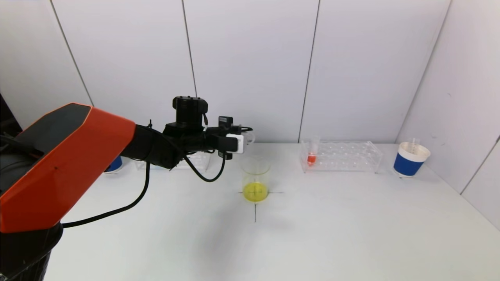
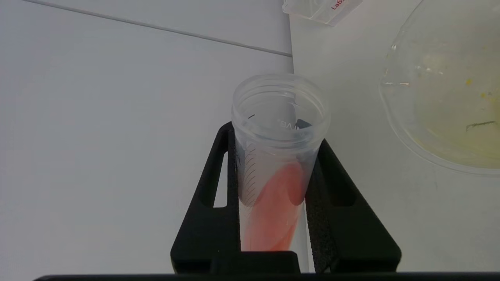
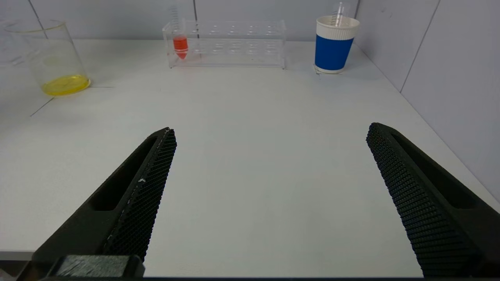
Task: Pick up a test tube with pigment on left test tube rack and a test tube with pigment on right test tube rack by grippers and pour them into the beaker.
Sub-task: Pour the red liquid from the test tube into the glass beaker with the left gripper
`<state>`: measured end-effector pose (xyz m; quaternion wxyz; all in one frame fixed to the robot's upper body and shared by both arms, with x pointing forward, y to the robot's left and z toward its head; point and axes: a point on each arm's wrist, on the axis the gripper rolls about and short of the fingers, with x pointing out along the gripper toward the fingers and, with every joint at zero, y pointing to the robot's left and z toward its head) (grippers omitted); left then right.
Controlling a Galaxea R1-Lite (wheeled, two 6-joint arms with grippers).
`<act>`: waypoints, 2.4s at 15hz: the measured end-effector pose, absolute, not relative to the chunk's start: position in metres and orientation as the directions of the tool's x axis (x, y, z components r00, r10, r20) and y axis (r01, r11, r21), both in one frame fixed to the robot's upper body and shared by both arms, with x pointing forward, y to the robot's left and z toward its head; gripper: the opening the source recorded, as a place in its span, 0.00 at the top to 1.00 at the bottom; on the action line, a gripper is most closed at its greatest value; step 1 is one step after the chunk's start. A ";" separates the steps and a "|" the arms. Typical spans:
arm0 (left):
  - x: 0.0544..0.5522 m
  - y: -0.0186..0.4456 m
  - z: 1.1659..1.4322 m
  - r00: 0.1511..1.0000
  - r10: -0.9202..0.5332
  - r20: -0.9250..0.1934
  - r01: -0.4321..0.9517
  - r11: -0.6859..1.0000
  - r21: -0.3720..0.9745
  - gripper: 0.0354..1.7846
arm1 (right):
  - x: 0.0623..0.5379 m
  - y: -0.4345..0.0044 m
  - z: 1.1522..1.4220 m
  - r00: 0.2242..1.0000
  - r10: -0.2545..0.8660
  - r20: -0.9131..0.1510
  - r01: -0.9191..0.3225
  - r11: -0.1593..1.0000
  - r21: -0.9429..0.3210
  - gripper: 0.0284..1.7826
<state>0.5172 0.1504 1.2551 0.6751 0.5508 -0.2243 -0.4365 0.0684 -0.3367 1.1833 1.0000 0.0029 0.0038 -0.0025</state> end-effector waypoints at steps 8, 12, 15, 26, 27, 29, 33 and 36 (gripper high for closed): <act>0.514 0.151 1.257 0.463 -0.878 -0.123 0.315 0.033 0.948 0.74 | 0.068 -0.337 1.183 1.000 -0.005 -0.008 0.005 1.000 0.006 0.01; 0.512 0.151 1.256 0.454 -0.887 -0.091 0.288 0.049 0.956 0.74 | 0.068 -0.337 1.183 1.000 -0.004 -0.008 0.005 1.000 0.006 0.01; 0.511 0.151 1.254 0.450 -0.889 -0.082 0.277 0.051 0.959 0.74 | 0.068 -0.337 1.183 1.000 -0.004 -0.008 0.005 1.000 0.006 0.01; 0.510 0.144 1.247 0.443 -0.892 -0.089 0.283 0.045 0.958 0.74 | 0.068 -0.337 1.183 1.000 -0.005 -0.008 0.005 1.000 0.006 0.01; 0.510 0.144 1.247 0.443 -0.892 -0.086 0.278 0.046 0.959 0.74 | 0.068 -0.337 1.183 1.000 -0.004 -0.008 0.005 1.000 0.006 0.01; 0.511 0.143 1.246 0.442 -0.894 -0.079 0.270 0.049 0.962 0.74 | 0.068 -0.337 1.183 1.000 -0.004 -0.008 0.005 1.000 0.006 0.01; 0.511 0.144 1.241 0.438 -0.895 -0.082 0.263 0.041 0.964 0.74 | 0.068 -0.337 1.183 1.000 -0.004 -0.008 0.005 1.000 0.006 0.01; 0.511 0.144 1.240 0.438 -0.895 -0.078 0.244 0.036 0.969 0.74 | 0.068 -0.337 1.183 1.000 -0.005 -0.008 0.005 1.000 0.006 0.01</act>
